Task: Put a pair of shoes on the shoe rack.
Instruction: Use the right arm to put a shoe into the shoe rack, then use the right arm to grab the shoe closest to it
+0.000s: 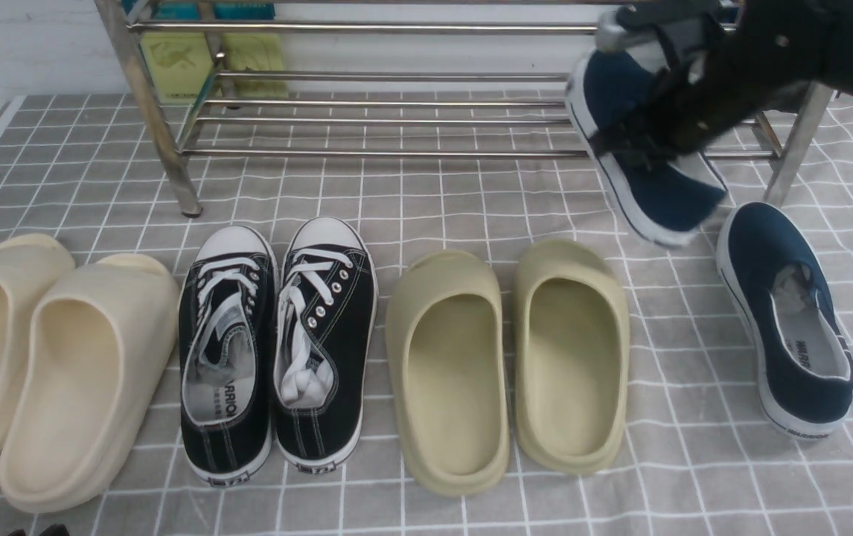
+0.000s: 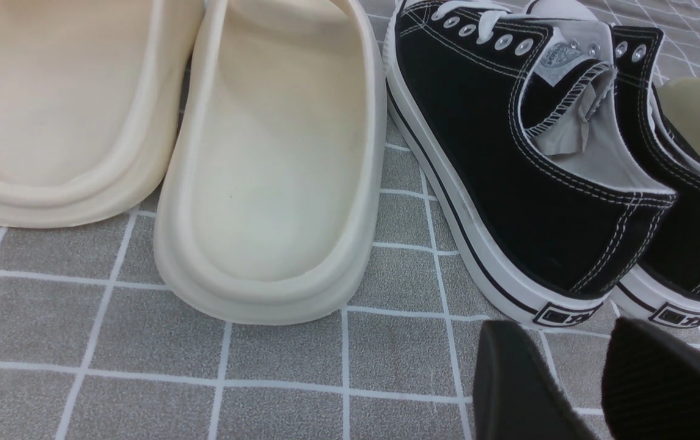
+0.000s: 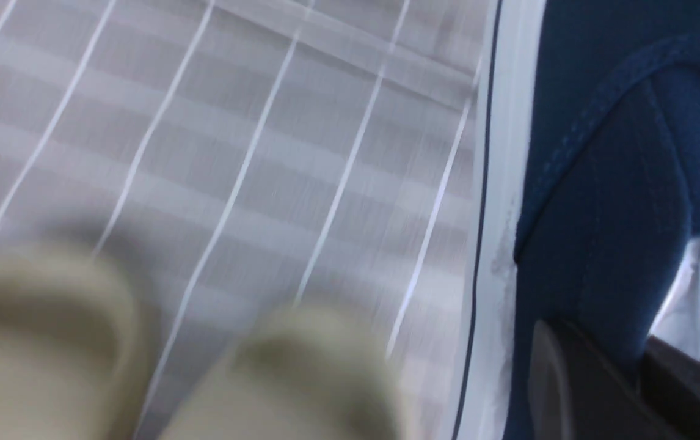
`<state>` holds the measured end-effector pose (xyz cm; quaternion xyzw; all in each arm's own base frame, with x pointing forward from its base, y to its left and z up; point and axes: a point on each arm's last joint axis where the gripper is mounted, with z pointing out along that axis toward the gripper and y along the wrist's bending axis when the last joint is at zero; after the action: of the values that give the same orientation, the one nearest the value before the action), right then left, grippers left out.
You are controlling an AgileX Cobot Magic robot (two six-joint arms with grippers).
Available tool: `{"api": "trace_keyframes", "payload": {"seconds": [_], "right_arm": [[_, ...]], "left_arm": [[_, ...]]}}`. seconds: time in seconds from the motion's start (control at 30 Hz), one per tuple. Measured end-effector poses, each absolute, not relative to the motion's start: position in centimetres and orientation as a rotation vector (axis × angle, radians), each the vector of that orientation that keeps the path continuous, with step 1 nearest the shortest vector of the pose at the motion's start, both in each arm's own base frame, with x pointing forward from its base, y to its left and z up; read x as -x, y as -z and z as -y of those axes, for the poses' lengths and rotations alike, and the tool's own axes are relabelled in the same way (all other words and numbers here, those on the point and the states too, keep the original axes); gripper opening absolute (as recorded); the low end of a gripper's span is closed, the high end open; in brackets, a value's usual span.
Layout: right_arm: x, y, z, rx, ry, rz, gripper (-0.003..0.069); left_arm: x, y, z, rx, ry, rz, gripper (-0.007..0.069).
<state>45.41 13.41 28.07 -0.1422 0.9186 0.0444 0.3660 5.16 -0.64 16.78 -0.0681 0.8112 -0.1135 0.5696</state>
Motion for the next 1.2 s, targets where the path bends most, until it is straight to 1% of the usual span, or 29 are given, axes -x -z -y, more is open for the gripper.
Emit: {"api": "trace_keyframes", "payload": {"seconds": [0.13,0.27,0.33,0.4,0.43,0.47,0.53,0.57,0.6,0.63,0.67,0.73,0.83,0.87,0.9,0.93,0.97,1.03,1.13,1.2], "right_arm": [[-48.7,-27.6,-14.2,0.368,-0.081,-2.332,0.0055],[-50.7,-26.6,-14.8,0.364,-0.086,-2.304,0.0056],[-51.2,-26.1,-15.0,0.359,-0.096,-2.298,0.0069],[-51.5,-26.0,-15.0,0.344,-0.105,-2.281,0.0102],[-51.5,-25.9,-15.0,0.341,-0.106,-2.279,0.0102],[-51.8,-25.9,-14.7,0.323,-0.110,-2.263,0.0149],[-52.0,-25.9,-14.4,0.309,-0.111,-2.254,0.0205],[-52.0,-25.9,-14.1,0.295,-0.110,-2.257,0.0278],[-52.0,-26.0,-14.0,0.289,-0.112,-2.257,0.0296],[-52.0,-26.3,-13.7,0.270,-0.113,-2.263,0.0367],[-51.8,-26.6,-13.6,0.262,-0.116,-2.267,0.0400],[-51.1,-28.0,-13.5,0.243,-0.132,-2.288,0.0474],[-48.9,-32.0,-13.1,0.224,-0.169,-2.293,0.0526],[-48.9,-32.0,-13.1,0.224,-0.169,-2.293,0.0526],[-46.9,-35.2,-12.5,0.221,-0.170,-2.278,0.0534],[-46.7,-35.6,-12.4,0.219,-0.170,-2.276,0.0535],[-45.5,-37.9,-11.6,0.215,-0.151,-2.266,0.0538],[-43.6,-40.7,-10.0,0.195,-0.107,-2.265,0.0540],[-42.4,-41.8,-7.0,0.116,-0.049,-2.312,0.0540],[-42.1,-40.9,-5.4,0.046,-0.038,-2.399,0.0540]], "left_arm": [[-5.2,-16.8,0.6,0.160,0.266,-1.904,0.0239],[-5.2,-16.8,0.6,0.160,0.266,-1.904,0.0239],[-5.2,-16.8,0.6,0.160,0.266,-1.904,0.0239],[-5.2,-16.8,0.6,0.160,0.266,-1.904,0.0239],[-5.2,-16.8,0.6,0.160,0.266,-1.904,0.0239],[-5.2,-16.8,0.6,0.160,0.266,-1.904,0.0239],[-5.2,-16.8,0.6,0.160,0.266,-1.904,0.0239],[-5.2,-16.8,0.6,0.160,0.266,-1.904,0.0239],[-5.2,-16.8,0.6,0.160,0.266,-1.904,0.0239],[-5.2,-16.8,0.6,0.160,0.266,-1.904,0.0239],[-5.2,-16.8,0.6,0.160,0.266,-1.904,0.0239],[-5.2,-16.8,0.6,0.160,0.266,-1.904,0.0239],[-5.2,-16.8,0.6,0.160,0.266,-1.904,0.0239],[-5.2,-16.8,0.6,0.160,0.266,-1.904,0.0239],[-5.2,-16.8,0.6,0.160,0.266,-1.904,0.0239],[-5.2,-16.8,0.6,0.160,0.266,-1.904,0.0239],[-5.2,-16.8,0.6,0.160,0.266,-1.904,0.0239],[-5.2,-16.8,0.6,0.160,0.266,-1.904,0.0239],[-5.2,-16.8,0.6,0.160,0.266,-1.904,0.0239],[-5.2,-16.8,0.6,0.160,0.266,-1.904,0.0239]]}}
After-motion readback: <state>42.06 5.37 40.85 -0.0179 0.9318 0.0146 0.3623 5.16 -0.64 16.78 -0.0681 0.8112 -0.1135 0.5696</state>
